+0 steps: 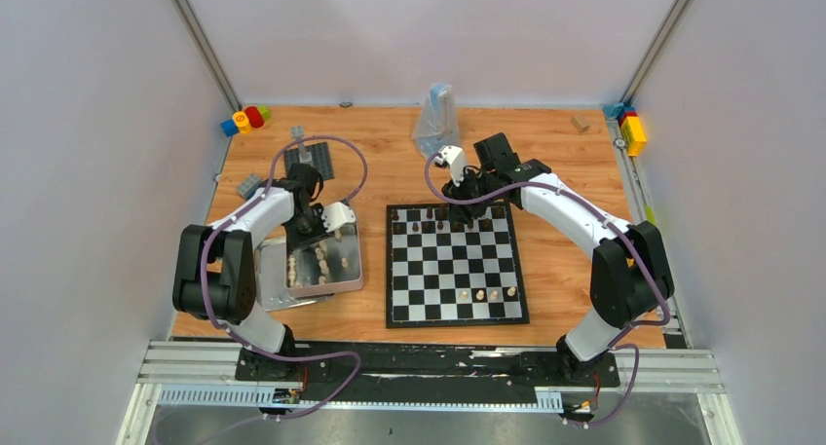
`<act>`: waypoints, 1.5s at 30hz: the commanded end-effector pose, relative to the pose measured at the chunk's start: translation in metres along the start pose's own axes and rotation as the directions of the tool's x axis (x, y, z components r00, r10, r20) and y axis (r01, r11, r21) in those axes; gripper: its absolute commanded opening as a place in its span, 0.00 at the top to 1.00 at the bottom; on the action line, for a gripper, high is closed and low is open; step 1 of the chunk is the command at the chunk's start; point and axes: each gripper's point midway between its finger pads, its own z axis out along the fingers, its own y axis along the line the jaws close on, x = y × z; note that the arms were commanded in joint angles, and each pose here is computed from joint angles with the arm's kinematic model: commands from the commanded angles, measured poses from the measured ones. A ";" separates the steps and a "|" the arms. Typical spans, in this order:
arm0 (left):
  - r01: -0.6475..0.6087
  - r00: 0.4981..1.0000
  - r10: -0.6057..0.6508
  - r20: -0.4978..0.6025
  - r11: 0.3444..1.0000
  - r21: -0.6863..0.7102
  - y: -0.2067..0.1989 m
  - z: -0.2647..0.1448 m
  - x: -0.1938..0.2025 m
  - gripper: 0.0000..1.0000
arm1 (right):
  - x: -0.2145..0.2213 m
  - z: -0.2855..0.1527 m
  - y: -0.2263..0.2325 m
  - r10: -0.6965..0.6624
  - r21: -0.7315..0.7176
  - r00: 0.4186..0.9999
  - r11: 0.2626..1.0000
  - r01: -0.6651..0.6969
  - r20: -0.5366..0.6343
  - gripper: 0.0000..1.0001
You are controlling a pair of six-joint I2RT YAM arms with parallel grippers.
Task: Set up the chess pieces on the board
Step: Pick up the chess piece from the storage box, then place the chess piece on the chessboard.
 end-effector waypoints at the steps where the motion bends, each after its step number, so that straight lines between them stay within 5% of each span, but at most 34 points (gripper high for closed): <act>1: -0.006 1.000 0.006 -0.010 1.000 0.007 -0.001 0.006 0.004 0.65 | -0.004 0.002 -0.002 -0.016 -0.009 1.000 1.000 0.016 0.012 0.64; 7: -0.010 1.000 0.011 -0.024 1.000 0.025 -0.004 0.014 0.007 0.67 | -0.003 0.003 -0.003 -0.012 -0.011 1.000 1.000 0.012 0.007 0.64; 15: 0.003 1.000 -0.003 0.012 1.000 0.014 -0.003 0.006 0.001 0.86 | -0.002 0.004 -0.002 -0.010 -0.015 1.000 1.000 0.010 0.003 0.64; 34: 0.095 0.940 -0.085 0.330 0.995 -0.017 0.001 -0.068 -0.052 0.99 | -0.008 -0.002 -0.001 -0.010 -0.010 1.000 1.000 0.010 0.021 0.64; 38: 0.136 0.876 -0.123 0.467 0.991 0.007 -0.002 -0.089 -0.077 1.00 | -0.014 -0.005 0.000 -0.001 -0.007 0.999 1.000 0.001 0.040 0.64; 45: 0.100 0.665 -0.170 0.727 0.985 0.138 -0.012 -0.135 -0.139 0.98 | -0.030 -0.019 0.002 0.031 -0.020 0.992 0.999 -0.029 0.120 0.64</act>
